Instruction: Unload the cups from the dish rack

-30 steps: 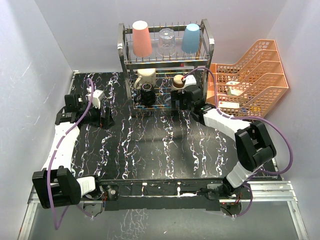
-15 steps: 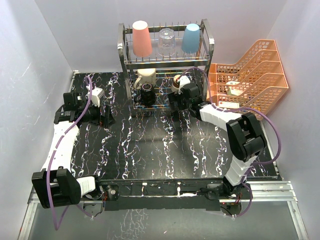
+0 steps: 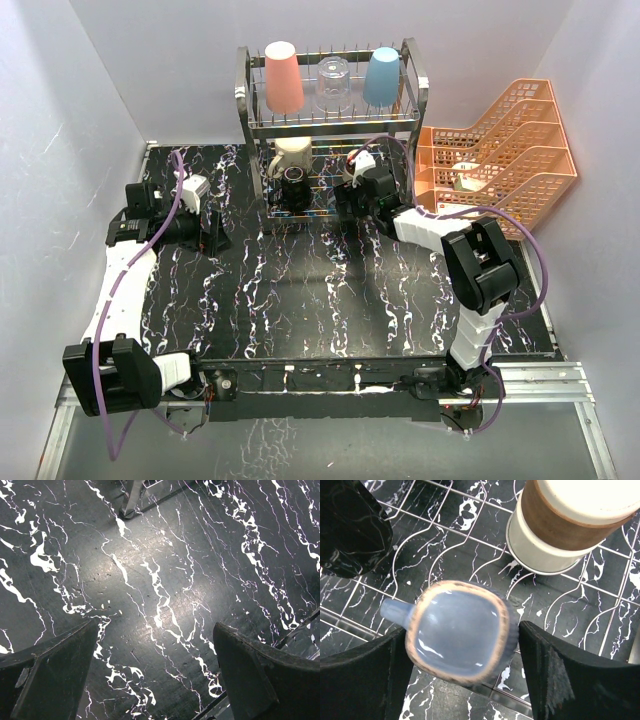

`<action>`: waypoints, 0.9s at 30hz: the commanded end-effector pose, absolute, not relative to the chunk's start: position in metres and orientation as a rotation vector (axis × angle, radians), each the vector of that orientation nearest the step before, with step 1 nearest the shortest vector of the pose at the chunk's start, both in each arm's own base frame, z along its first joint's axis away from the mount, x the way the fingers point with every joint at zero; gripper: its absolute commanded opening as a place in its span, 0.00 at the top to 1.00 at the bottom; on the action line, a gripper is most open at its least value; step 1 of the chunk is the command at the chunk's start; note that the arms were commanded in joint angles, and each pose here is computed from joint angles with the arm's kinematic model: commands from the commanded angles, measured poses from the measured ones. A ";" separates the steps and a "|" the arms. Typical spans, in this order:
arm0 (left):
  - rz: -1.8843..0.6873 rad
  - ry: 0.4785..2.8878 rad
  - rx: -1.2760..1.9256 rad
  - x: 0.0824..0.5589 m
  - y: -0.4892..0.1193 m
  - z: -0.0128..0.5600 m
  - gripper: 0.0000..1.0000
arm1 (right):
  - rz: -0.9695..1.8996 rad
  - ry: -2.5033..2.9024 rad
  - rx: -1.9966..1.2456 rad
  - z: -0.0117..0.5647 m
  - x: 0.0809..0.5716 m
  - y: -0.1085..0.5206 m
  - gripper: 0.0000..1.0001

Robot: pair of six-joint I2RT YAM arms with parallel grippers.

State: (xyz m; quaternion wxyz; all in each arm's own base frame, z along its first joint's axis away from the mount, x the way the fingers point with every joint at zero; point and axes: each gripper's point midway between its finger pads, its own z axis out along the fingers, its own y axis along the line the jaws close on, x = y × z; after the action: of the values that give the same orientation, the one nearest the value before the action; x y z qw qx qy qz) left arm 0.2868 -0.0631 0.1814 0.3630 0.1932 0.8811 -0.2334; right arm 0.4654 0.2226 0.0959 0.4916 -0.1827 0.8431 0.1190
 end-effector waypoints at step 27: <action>-0.749 2.103 0.622 0.288 -0.086 0.226 0.03 | 0.450 1.693 -0.431 0.221 0.433 0.258 0.81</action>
State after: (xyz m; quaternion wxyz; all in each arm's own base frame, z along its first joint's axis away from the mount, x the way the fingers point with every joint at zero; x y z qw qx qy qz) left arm 0.2891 -0.0762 0.2064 0.3838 0.2213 0.8554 -0.2682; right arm 0.4456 0.2434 0.1657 0.5647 -0.1933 0.7858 0.1624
